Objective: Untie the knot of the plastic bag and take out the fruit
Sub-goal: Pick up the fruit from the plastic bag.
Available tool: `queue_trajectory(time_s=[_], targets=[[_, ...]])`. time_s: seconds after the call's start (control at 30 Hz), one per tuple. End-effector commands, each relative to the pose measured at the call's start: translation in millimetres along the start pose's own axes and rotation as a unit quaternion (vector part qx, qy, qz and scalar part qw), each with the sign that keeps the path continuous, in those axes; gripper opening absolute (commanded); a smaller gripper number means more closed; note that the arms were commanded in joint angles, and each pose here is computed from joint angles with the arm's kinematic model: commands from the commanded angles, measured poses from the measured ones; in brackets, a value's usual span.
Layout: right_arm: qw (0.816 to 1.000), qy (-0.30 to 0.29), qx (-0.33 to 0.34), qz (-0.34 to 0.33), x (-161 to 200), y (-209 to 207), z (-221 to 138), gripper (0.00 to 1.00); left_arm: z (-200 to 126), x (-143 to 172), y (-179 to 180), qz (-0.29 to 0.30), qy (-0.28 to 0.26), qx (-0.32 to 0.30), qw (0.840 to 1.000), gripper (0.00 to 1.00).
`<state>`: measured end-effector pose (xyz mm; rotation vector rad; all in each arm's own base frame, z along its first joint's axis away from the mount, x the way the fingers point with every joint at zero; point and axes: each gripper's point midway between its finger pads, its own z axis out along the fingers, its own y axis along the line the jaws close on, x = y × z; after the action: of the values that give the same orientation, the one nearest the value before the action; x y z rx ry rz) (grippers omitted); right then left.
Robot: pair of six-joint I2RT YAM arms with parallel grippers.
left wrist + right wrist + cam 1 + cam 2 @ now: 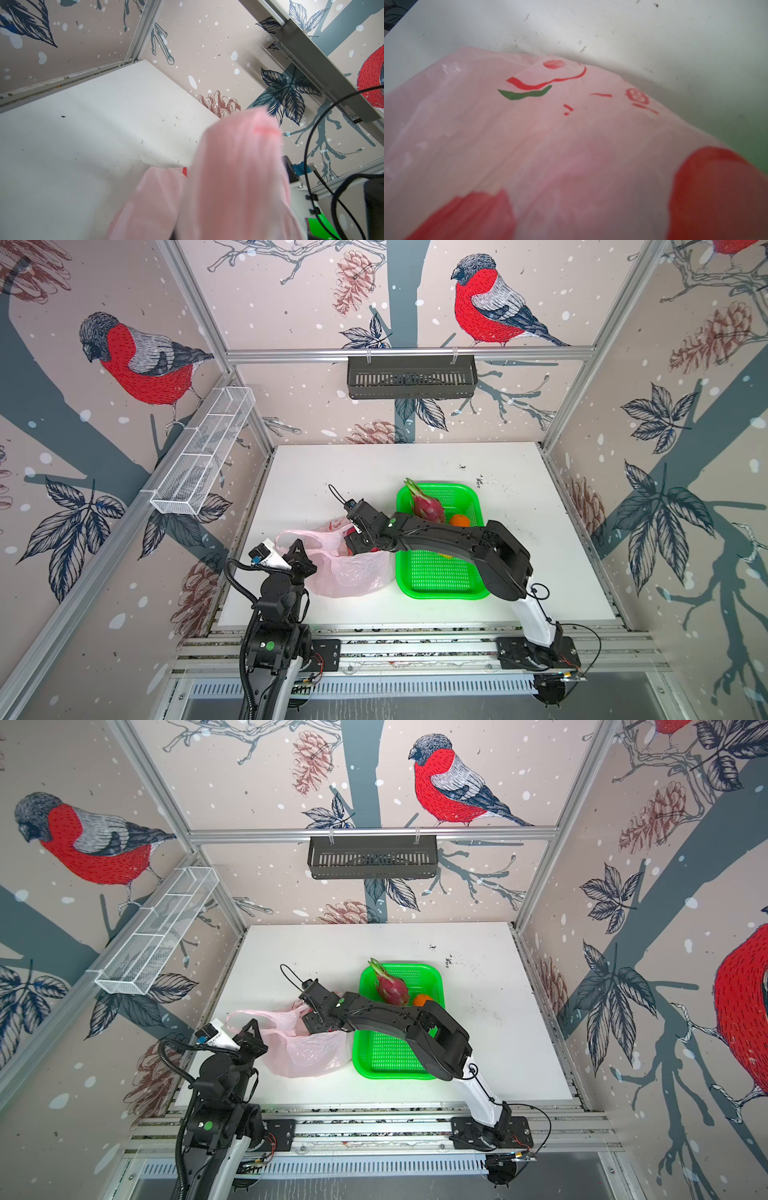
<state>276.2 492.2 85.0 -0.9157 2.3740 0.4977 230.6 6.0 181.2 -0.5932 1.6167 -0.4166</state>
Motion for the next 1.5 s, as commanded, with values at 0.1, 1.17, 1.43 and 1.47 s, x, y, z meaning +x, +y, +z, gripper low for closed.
queue_trajectory(time_s=[0.1,1.17,1.43,1.47], targets=[[0.999,-0.05,-0.002,0.012,-27,-2,-23,0.27,0,-11,-3,-0.005,-0.026,0.004,1.0,0.0],[0.989,-0.131,-0.019,-0.062,-56,37,-82,0.24,27,-3,-22,-0.005,-0.002,0.043,0.999,0.0],[0.988,-0.138,-0.011,-0.064,-55,34,-90,0.24,31,-15,-25,0.004,-0.024,0.038,0.999,0.0],[0.988,-0.14,-0.011,-0.063,-55,34,-92,0.23,32,-17,-26,0.005,-0.026,0.039,0.999,0.0]])
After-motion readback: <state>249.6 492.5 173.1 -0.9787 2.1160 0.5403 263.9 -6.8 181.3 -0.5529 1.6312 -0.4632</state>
